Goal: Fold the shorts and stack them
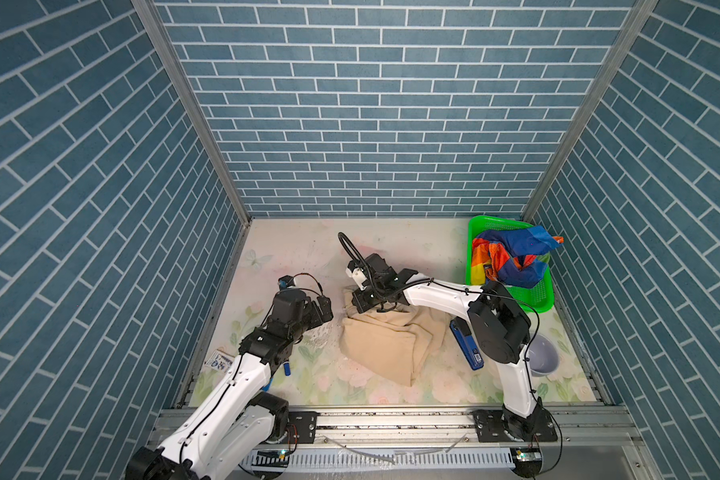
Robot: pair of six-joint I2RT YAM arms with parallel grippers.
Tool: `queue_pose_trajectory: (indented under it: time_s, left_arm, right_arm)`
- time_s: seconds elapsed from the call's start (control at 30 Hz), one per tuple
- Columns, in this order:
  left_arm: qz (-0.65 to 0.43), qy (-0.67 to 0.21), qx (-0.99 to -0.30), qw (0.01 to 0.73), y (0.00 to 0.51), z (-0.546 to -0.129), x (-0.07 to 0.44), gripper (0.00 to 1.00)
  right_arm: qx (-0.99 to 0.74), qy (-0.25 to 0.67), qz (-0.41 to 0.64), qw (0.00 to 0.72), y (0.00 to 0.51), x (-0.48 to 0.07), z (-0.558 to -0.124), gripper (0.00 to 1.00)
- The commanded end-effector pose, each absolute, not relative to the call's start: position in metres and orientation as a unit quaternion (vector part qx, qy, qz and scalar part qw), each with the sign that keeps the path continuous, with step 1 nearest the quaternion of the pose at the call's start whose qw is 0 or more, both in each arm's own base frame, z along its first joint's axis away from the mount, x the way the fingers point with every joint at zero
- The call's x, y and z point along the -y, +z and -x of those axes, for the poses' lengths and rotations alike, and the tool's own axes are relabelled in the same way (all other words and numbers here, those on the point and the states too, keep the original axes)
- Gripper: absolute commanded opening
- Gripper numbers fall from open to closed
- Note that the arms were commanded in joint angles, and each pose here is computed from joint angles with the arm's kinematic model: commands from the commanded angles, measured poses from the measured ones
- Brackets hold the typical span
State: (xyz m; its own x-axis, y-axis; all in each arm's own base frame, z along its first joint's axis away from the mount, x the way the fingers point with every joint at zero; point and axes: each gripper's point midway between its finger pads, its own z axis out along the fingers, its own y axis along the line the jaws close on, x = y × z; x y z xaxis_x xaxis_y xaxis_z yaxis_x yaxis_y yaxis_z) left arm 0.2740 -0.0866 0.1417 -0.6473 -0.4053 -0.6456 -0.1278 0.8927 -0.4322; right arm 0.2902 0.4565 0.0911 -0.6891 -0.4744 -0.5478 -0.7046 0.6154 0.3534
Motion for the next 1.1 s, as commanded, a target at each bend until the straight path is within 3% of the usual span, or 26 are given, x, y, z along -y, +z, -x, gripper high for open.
queue_pose_trajectory:
  time_s: [0.0,0.43,0.57,0.7,0.73,0.77,0.83,0.9,1.07]
  left_arm:
    - [0.155,-0.181,-0.886,0.398,0.148,-0.273,0.084,1.0]
    - [0.158,-0.218,-0.841,0.469,0.238,-0.255,0.075,0.99]
    - [0.17,-0.212,-0.818,0.507,0.266,-0.239,0.059,0.99]
    - [0.175,-0.186,-0.818,0.516,0.265,-0.234,0.048,1.0]
    - [0.176,-0.183,-0.82,0.513,0.262,-0.235,0.048,1.0]
    - [0.174,-0.18,-0.823,0.509,0.26,-0.236,0.049,1.0]
    - [0.168,-0.174,-0.832,0.499,0.253,-0.24,0.051,1.0]
    - [0.164,-0.163,-0.84,0.49,0.246,-0.245,0.052,0.99]
    - [0.152,-0.13,-0.859,0.471,0.227,-0.265,0.055,1.0]
  right_arm:
    - [-0.811,0.358,0.377,0.27,0.194,-0.48,-0.286,0.0]
    - [-0.651,0.534,0.43,0.326,0.387,-0.474,-0.255,0.0]
    - [-0.676,0.512,0.404,0.342,0.379,-0.464,-0.27,0.0]
    - [-0.789,0.403,0.288,0.363,0.308,-0.433,-0.35,0.0]
    - [-0.821,0.359,0.25,0.367,0.286,-0.417,-0.376,0.07]
    - [-0.846,0.321,0.219,0.365,0.265,-0.403,-0.397,0.22]
    - [-0.887,0.259,0.167,0.344,0.226,-0.373,-0.431,0.64]
    - [-0.913,0.219,0.132,0.319,0.199,-0.352,-0.445,0.75]
    - [-0.913,0.158,0.157,0.341,0.19,-0.333,-0.433,0.84]
